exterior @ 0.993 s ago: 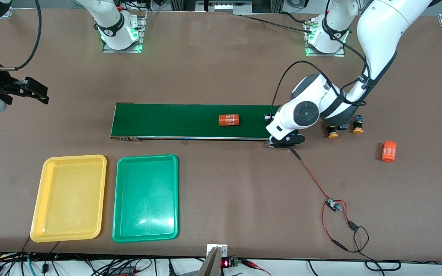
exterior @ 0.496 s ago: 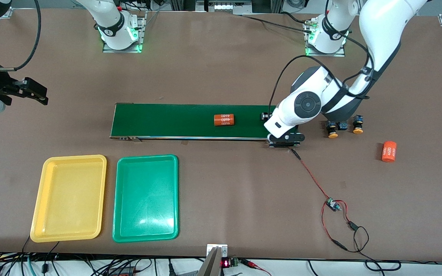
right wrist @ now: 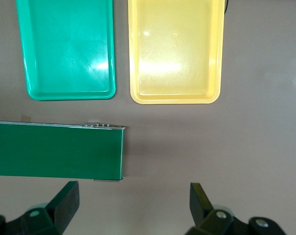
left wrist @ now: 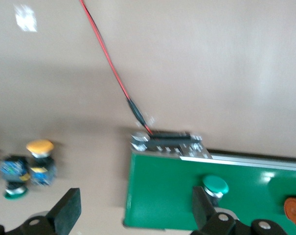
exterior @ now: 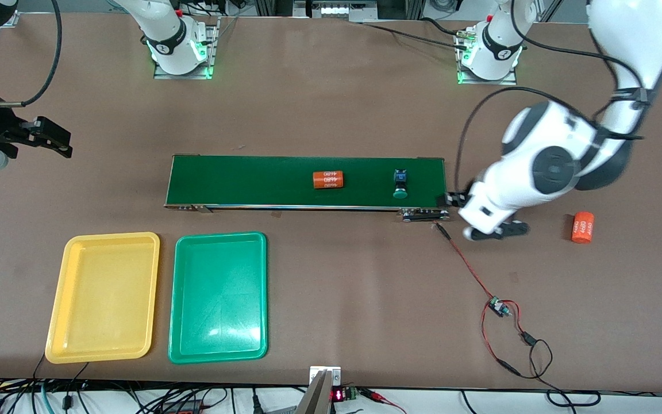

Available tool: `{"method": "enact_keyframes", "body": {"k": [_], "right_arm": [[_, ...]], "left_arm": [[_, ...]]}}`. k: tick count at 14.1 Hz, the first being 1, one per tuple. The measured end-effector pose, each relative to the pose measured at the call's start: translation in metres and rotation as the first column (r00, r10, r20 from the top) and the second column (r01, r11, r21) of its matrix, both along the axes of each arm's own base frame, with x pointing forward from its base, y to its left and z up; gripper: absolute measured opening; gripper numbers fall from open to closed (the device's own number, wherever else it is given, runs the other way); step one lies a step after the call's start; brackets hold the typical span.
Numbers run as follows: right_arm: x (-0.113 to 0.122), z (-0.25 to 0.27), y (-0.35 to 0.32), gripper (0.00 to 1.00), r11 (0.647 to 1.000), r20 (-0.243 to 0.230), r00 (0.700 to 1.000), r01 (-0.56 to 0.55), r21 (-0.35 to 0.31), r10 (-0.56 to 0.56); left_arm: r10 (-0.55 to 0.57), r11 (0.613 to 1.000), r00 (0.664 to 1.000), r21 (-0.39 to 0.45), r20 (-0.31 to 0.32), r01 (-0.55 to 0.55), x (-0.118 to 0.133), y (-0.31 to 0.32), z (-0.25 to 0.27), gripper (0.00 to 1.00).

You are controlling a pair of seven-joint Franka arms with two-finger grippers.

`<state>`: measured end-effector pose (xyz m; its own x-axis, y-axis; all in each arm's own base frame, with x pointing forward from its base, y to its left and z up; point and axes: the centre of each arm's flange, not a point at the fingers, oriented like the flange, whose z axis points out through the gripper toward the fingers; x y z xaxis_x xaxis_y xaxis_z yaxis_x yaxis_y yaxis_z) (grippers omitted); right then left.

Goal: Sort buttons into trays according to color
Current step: 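Return the left gripper and grasp a yellow-capped push button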

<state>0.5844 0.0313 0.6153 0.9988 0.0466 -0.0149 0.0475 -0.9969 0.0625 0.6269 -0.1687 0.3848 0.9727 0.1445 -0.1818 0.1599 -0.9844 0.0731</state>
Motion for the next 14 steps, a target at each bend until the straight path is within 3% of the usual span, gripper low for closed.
{"method": "enact_keyframes", "body": {"k": [6, 10, 14], "right_arm": [[0.000, 0.000, 0.000, 1.00, 1.000, 0.001, 1.000, 0.000, 0.000, 0.000], [0.000, 0.000, 0.000, 1.00, 1.000, 0.001, 1.000, -0.001, 0.000, 0.001], [0.000, 0.000, 0.001, 1.00, 1.000, 0.001, 1.000, -0.002, 0.000, 0.002]], "left_arm": [[-0.118, 0.989, 0.991, 0.095, 0.058, 0.113, 0.024, 0.049, 0.027, 1.00], [-0.195, 0.979, 0.981, 0.067, 0.012, 0.194, 0.035, 0.110, 0.010, 1.00], [-0.216, 0.973, 0.973, 0.067, -0.084, 0.222, 0.014, 0.134, -0.028, 1.00]]}}
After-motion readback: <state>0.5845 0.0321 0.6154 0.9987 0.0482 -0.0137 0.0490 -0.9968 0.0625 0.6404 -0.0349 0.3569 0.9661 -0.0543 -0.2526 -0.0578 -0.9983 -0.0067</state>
